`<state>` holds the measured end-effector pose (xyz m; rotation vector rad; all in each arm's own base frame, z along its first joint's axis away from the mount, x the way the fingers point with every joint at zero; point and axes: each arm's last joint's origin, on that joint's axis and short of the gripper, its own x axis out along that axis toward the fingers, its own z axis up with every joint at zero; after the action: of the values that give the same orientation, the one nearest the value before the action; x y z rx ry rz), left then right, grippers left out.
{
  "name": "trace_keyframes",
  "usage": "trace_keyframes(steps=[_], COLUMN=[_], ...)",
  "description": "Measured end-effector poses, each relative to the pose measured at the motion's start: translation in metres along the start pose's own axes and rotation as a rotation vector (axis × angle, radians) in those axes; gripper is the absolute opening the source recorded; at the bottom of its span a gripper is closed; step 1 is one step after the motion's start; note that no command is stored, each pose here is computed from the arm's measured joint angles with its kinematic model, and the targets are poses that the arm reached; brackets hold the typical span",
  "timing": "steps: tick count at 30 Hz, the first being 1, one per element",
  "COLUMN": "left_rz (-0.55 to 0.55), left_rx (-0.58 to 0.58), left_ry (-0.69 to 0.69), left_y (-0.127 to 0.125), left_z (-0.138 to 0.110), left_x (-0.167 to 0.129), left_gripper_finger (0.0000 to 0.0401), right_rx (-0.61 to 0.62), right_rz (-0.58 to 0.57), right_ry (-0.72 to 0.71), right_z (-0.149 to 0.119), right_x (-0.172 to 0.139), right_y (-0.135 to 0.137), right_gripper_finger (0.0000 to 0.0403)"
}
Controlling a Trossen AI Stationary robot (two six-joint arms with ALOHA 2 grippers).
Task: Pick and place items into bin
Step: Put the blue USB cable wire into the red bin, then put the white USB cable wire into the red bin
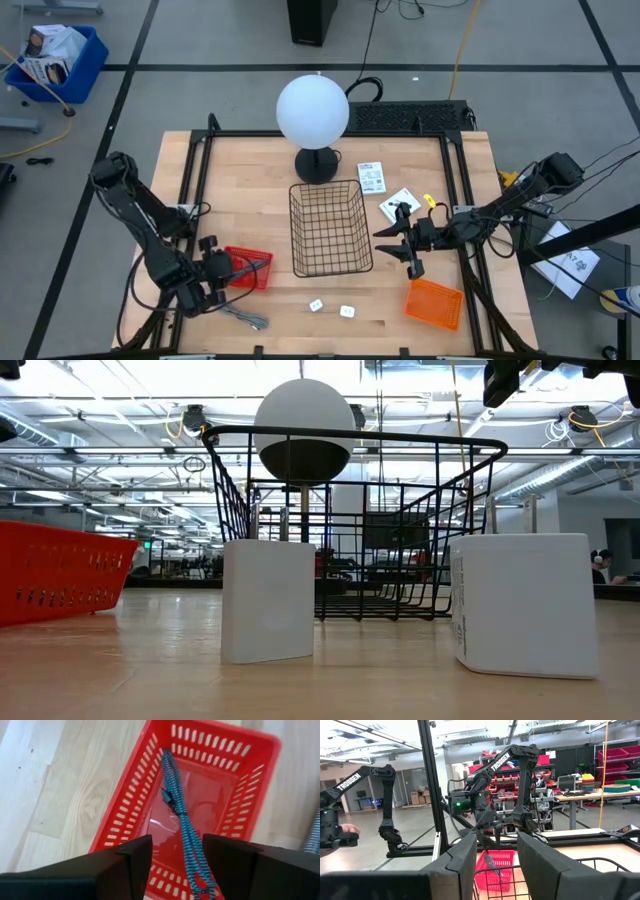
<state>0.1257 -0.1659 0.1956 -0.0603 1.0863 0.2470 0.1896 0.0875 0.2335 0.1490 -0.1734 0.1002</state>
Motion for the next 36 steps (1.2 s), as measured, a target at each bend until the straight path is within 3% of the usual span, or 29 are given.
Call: trace_keyframes(steps=[11,18,23,36], left_rz=[-0.231,-0.404,-0.4,-0.305], left_rx=[0.049,0.081,0.127,0.197], left_ry=[-0.128,-0.136,-0.149,0.029], left_y=[-0.029,-0.046,-0.063,-0.092], left_z=[0.031,0.031,0.025,0.001], left_x=[-0.034,-0.041,-0.03,0.023], left_gripper_finger=[0.0195,0.0195,0.0195,0.0195], right_rx=[0.0,-0.003,-0.003,-0.003], right_rz=[0.0,-0.001,-0.001,-0.001], right_ry=[0.001,0.006,0.007,0.007], right_z=[0.0,-0.001,-0.001,-0.001], right_x=[0.0,0.0,0.0,0.0], right_y=[0.0,0.0,0.0,0.0], right_gripper_finger=[0.0132,0.0132,0.0132,0.0132])
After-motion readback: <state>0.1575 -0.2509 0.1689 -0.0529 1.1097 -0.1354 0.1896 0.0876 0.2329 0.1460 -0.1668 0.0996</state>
